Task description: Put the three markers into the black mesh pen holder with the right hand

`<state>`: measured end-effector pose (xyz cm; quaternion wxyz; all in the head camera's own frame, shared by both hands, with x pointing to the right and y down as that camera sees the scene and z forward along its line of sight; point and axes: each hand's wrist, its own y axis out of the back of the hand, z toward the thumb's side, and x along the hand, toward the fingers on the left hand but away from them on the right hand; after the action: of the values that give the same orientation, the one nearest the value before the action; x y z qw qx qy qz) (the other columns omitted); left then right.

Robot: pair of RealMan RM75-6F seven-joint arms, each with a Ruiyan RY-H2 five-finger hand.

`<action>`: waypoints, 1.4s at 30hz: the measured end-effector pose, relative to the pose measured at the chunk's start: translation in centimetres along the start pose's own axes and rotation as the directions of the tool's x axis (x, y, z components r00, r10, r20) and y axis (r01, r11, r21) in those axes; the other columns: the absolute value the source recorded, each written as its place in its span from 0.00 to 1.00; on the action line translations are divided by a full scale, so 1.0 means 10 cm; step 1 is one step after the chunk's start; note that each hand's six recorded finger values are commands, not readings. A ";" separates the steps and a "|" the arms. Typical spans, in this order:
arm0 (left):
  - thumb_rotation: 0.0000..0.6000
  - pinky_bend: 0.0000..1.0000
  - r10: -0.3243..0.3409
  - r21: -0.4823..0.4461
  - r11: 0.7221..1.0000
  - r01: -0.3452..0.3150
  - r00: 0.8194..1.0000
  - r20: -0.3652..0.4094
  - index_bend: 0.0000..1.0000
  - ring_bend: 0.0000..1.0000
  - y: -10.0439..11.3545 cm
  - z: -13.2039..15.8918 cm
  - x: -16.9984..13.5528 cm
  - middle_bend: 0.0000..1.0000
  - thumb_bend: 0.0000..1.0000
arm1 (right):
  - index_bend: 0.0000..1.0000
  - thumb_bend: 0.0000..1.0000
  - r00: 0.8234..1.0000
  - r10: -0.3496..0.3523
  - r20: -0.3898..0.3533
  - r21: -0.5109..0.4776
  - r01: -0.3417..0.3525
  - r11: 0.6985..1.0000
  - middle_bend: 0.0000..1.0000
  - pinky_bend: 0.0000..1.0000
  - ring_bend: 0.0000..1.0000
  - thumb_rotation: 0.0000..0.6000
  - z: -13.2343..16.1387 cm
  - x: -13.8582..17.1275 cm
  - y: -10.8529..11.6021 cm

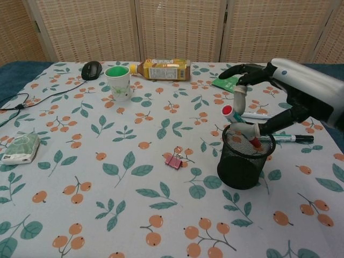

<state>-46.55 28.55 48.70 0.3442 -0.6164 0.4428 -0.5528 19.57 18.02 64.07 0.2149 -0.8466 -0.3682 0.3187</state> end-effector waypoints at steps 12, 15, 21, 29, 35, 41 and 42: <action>1.00 0.22 -0.005 0.001 1.000 0.005 1.000 -0.006 0.00 0.05 -0.01 -0.01 0.01 0.07 0.45 | 0.08 0.18 0.998 -0.025 0.055 0.162 0.016 0.987 0.00 0.00 0.00 1.00 -0.14 0.08 0.48; 1.00 0.22 -0.006 0.003 1.000 0.006 1.000 -0.009 0.00 0.05 -0.02 -0.01 0.02 0.07 0.45 | 0.18 0.20 0.996 -0.033 0.085 0.264 0.009 0.964 0.00 0.00 0.00 1.00 -0.19 0.10 0.75; 1.00 0.22 -0.017 0.012 1.000 0.018 1.000 -0.007 0.00 0.05 -0.06 0.01 0.03 0.07 0.45 | 0.31 0.20 0.986 0.003 0.168 0.471 -0.083 0.878 0.01 0.00 0.00 1.00 -0.32 0.10 1.11; 1.00 0.22 -0.032 0.019 0.999 0.032 0.999 -0.001 0.00 0.05 -0.11 0.03 0.05 0.07 0.45 | 0.39 0.20 0.969 0.077 0.235 0.559 -0.199 0.805 0.03 0.00 0.00 1.00 -0.52 -0.07 0.89; 1.00 0.22 -0.026 0.012 1.000 0.026 1.000 0.002 0.00 0.05 -0.09 0.03 0.04 0.07 0.45 | 0.43 0.21 0.956 0.112 0.270 0.582 -0.255 0.772 0.04 0.00 0.00 1.00 -0.71 -0.22 0.56; 1.00 0.22 -0.025 0.008 1.000 0.025 1.000 0.004 0.00 0.05 -0.07 0.02 0.03 0.07 0.45 | 0.46 0.21 0.951 0.120 0.284 0.589 -0.271 0.761 0.06 0.00 0.00 1.00 -0.83 -0.37 0.30; 1.00 0.22 -0.025 0.007 1.000 0.025 1.000 0.004 0.00 0.05 -0.07 0.02 0.04 0.07 0.45 | 0.46 0.21 0.951 0.121 0.286 0.588 -0.274 0.761 0.06 0.00 0.00 1.00 -0.85 -0.39 0.28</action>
<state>-46.22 28.47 49.44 0.3405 -0.6217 0.4323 -0.5573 24.78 12.19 69.85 0.4020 -0.7196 -0.1733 0.5390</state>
